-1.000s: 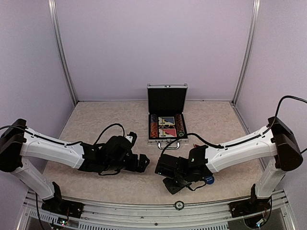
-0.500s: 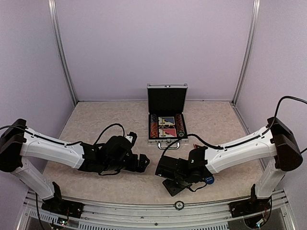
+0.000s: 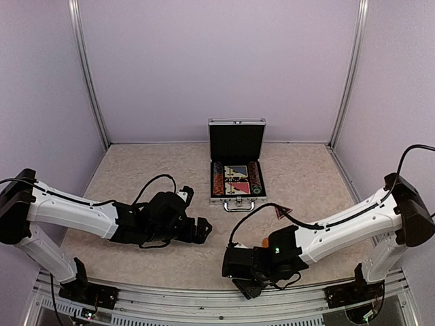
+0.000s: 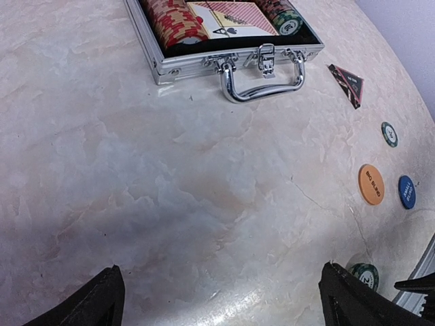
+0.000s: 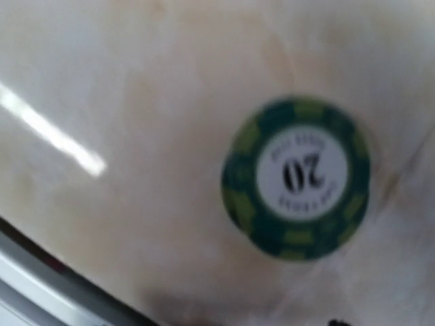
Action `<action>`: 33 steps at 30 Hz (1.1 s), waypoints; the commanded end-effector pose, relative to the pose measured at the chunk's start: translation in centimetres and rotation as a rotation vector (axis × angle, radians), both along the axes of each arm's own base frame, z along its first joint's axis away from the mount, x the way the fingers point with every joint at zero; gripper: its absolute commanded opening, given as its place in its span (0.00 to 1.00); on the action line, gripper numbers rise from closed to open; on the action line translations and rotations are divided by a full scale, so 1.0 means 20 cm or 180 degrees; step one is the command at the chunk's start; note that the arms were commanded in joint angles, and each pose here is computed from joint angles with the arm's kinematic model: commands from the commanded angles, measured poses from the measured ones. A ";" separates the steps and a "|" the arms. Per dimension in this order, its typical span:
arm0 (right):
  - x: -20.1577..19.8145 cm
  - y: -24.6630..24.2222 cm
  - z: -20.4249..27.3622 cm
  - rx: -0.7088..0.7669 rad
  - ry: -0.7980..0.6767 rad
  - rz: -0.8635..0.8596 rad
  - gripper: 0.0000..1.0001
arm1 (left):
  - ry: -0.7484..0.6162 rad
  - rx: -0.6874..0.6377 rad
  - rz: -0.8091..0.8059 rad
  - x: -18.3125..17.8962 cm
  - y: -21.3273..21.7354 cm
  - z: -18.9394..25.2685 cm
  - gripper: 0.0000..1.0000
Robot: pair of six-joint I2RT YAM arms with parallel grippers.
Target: Pack up texas hold em set
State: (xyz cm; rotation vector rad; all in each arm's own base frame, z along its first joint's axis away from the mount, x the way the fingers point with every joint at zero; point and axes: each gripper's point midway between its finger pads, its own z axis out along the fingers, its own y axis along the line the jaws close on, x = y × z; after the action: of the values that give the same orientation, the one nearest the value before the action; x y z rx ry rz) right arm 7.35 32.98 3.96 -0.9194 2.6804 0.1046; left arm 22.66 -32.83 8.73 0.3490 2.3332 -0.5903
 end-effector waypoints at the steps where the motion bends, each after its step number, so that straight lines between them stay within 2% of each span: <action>1: -0.04 -0.07 -0.01 -0.0013 0.0050 -0.0163 0.69 | -0.0054 -0.0084 0.0013 0.01 -0.01 0.06 0.99; 16: -0.08 -0.04 -0.10 0.0043 0.0177 -0.0151 0.67 | -0.0055 -0.0064 0.0031 0.00 0.01 0.04 0.99; 23: -0.06 -0.05 -0.06 0.0045 0.0094 -0.0227 0.67 | -0.0049 -0.0064 0.0029 0.00 0.01 0.03 0.99; 33: -0.14 -0.03 -0.11 0.0012 0.0245 -0.0080 0.66 | -0.0039 -0.0055 0.0035 -0.01 0.01 0.02 0.99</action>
State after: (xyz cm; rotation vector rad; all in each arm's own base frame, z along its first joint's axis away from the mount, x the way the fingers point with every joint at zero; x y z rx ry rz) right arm 5.15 32.00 2.17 -0.8789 2.7554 0.1353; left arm 22.71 -32.75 8.96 0.3364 2.3284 -0.5944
